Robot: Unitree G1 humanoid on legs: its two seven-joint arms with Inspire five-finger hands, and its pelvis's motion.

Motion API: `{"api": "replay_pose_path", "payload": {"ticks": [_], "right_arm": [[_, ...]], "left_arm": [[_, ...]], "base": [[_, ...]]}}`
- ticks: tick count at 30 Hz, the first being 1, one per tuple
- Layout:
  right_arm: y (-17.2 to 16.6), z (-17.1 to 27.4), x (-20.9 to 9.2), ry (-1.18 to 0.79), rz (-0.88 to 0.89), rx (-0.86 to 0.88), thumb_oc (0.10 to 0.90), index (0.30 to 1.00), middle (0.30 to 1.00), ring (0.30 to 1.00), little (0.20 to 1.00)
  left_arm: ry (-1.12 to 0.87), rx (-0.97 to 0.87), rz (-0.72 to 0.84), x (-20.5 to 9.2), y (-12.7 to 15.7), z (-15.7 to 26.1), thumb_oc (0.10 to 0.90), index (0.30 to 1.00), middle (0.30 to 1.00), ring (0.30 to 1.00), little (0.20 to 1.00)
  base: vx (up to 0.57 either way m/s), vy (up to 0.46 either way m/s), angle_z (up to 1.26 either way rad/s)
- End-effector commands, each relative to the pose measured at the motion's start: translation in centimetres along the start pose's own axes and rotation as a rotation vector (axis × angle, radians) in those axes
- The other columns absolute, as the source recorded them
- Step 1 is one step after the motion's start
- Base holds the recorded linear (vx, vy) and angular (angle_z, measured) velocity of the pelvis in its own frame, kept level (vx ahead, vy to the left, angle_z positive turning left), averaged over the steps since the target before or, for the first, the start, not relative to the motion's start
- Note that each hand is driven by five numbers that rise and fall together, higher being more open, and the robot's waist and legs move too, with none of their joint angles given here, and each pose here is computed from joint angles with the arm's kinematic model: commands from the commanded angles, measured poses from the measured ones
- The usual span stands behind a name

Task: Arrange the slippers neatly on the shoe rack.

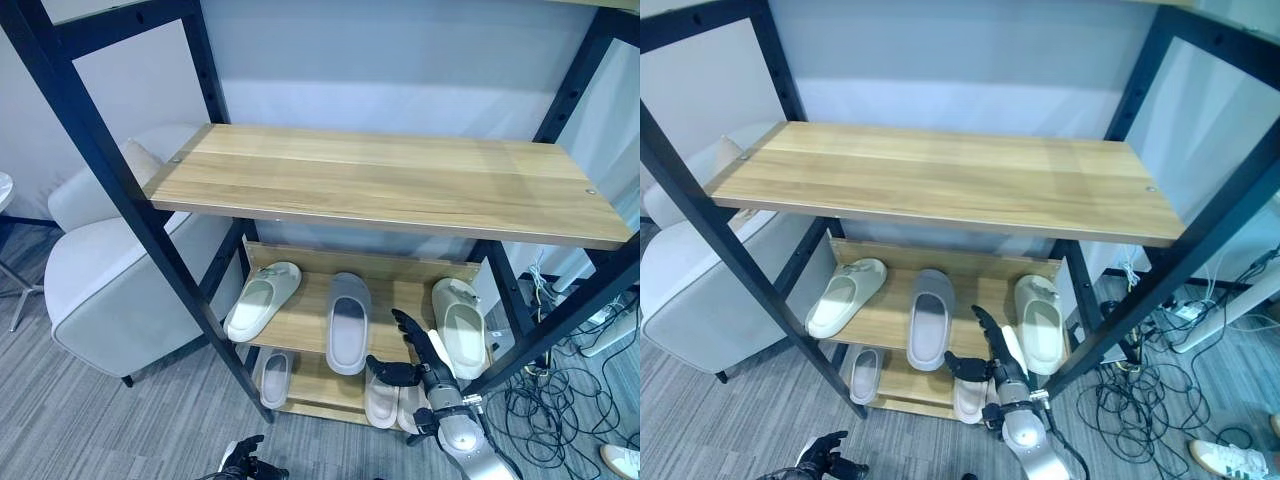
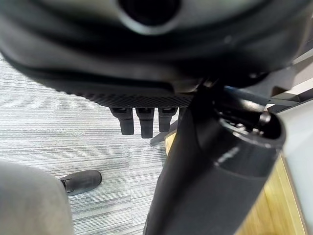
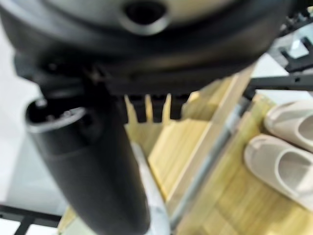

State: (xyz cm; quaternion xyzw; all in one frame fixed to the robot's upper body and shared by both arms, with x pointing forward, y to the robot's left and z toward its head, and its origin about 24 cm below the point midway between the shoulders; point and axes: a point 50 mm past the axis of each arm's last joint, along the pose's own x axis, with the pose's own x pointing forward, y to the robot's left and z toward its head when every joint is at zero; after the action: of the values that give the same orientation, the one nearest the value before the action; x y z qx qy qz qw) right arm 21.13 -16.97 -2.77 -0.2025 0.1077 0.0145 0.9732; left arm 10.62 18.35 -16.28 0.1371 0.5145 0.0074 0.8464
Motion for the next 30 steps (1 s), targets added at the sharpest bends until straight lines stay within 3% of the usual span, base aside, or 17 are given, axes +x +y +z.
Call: {"api": "replay_pose_path", "payload": {"ticks": [1,30], "right_arm": [[-1.4,5.9,2.3,-0.262,-0.100,0.106,0.800,0.900,0.900,0.900,0.900],[-2.4,8.5,4.6,-0.325,-0.227,0.102,0.800,0.900,0.900,0.900,0.900]], "left_arm": [[0.077,0.077,-0.014,-0.5,-0.8,-2.4,0.800,0.900,0.900,0.900,0.900],[0.091,0.117,-0.016,-0.8,-1.0,-3.1,0.800,0.900,0.900,0.900,0.900]], "base": [[0.03,0.031,0.04],[0.00,0.002,0.01]]}}
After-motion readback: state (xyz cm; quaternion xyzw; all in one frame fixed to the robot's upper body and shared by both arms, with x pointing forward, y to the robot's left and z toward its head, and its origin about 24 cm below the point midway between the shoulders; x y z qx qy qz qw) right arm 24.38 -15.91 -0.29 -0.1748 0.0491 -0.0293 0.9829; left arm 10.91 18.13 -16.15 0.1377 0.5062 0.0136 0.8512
